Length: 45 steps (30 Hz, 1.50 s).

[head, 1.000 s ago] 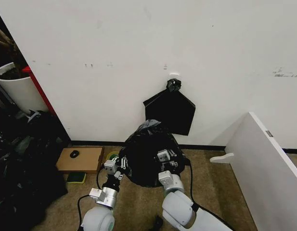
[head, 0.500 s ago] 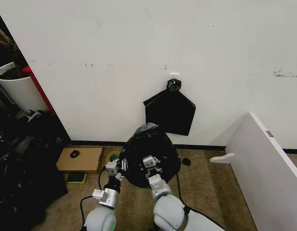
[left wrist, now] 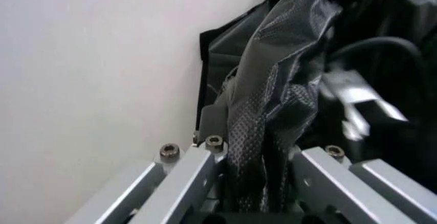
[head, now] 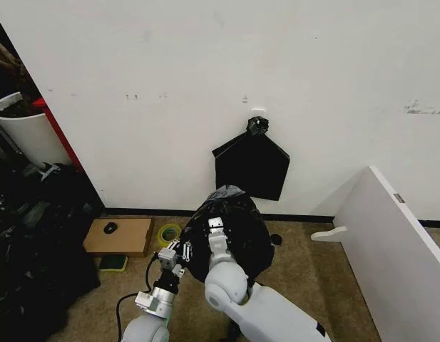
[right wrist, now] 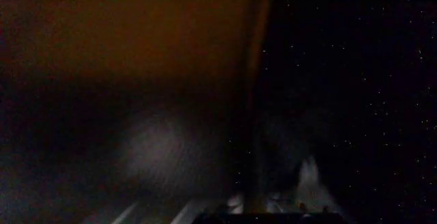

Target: Place the garbage bag over the trash bin.

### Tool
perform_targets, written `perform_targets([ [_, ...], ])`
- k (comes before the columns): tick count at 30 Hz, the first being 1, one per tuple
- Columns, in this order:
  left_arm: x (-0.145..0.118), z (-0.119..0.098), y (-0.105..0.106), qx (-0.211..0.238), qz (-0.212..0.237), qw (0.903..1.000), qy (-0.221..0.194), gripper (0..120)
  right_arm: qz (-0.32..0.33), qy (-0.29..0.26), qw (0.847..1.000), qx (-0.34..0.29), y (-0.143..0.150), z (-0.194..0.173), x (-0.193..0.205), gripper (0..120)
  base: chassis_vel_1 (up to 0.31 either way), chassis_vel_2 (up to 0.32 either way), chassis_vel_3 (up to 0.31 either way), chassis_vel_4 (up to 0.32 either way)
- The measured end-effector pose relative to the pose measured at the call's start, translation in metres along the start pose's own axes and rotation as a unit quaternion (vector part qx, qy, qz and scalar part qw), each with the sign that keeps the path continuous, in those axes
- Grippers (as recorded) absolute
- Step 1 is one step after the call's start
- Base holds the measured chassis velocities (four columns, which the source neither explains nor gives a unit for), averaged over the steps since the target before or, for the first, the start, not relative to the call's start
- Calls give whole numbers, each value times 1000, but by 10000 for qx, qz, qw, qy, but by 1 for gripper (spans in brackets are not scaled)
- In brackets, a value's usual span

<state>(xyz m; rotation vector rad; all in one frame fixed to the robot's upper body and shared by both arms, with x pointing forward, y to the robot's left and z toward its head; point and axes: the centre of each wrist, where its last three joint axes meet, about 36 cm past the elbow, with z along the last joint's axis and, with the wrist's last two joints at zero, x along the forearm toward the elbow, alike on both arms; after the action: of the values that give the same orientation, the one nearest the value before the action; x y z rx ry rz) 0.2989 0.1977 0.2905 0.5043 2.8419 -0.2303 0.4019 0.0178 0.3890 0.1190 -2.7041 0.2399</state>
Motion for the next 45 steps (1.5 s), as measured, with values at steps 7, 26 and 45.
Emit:
perform_targets([
  [7, 4, -2, 5, -140, 5, 9999, -54, 3, 152, 27, 9999, 55, -9, 0, -15, 0, 0, 0, 0, 0],
  [26, 0, -7, 15, -155, -264, 9994, -139, 3, 490, -112, 9956, 791, -48, 30, -10, 0, 0, 0, 0, 0],
  [45, -30, -24, 32, 639, -847, 9944, -8, 3, -2703, -2628, 9254, 372, -91, 57, 73, 32, 0, 0, 0, 0],
])
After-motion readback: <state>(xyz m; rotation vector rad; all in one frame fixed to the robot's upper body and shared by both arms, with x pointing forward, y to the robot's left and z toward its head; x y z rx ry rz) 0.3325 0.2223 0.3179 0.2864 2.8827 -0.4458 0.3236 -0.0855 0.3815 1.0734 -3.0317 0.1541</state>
